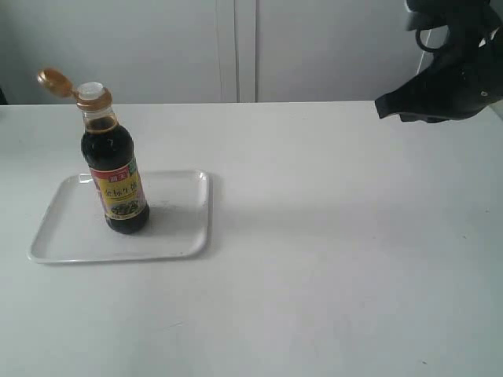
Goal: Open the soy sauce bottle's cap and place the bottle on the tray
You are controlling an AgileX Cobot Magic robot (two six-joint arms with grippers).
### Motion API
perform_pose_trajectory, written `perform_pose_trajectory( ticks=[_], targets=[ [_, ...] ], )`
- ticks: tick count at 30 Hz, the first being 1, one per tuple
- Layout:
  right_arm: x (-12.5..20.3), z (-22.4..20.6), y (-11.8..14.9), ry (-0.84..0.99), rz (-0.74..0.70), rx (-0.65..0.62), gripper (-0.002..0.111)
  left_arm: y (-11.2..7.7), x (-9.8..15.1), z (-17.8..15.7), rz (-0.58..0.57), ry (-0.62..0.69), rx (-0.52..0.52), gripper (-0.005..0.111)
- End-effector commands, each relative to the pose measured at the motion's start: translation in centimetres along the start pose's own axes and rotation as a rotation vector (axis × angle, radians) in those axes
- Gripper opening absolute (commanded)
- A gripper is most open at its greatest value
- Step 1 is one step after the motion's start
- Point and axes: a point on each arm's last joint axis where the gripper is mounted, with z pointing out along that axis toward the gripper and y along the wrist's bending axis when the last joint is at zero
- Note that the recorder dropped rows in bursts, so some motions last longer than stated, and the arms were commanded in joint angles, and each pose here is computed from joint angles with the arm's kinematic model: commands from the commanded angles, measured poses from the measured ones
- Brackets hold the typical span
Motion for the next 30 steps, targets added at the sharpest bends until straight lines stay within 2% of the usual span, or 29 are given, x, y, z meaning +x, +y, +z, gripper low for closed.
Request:
perform_pose_trajectory(
  ticks=[1, 6, 9, 12, 15, 18, 24, 30],
  targets=[
    [0.0, 0.1, 0.0, 0.002, -0.002, -0.005, 0.000, 1.4, 2.0, -0.6, -0.176, 0.199, -0.185, 0.000],
    [0.6, 0.0, 0.0, 0.068, -0.050, 0.001, 0.000, 3.7, 2.9, -1.6, -0.398, 0.239, -0.498, 0.000],
    [1.4, -0.4, -0.6, 0.151, -0.104, 0.059, 0.000, 4.6, 3.3, -2.3, -0.484, 0.236, -0.648, 0.000],
    [1.7, -1.2, -0.9, 0.187, -0.085, 0.101, 0.000, 4.9, 3.0, -2.3, -0.498, 0.187, -0.679, 0.000],
    [1.6, -2.4, -0.8, 0.173, -0.089, 0.109, 0.000, 4.5, 2.9, -2.2, -0.494, 0.094, -0.679, 0.000],
    [1.2, -4.2, -0.6, 0.117, -0.074, 0.123, 0.000, 3.6, 3.1, -2.4, -0.460, -0.022, -0.724, 0.000],
    [1.9, -8.3, 0.2, -0.097, -0.060, 0.165, 0.000, 1.6, 4.0, -2.9, -0.441, -0.276, -0.825, 0.000],
    [4.3, -10.7, 1.0, -0.257, -0.067, 0.197, 0.000, 0.1, 5.0, -2.6, -0.445, -0.378, -0.843, 0.000]
  ],
)
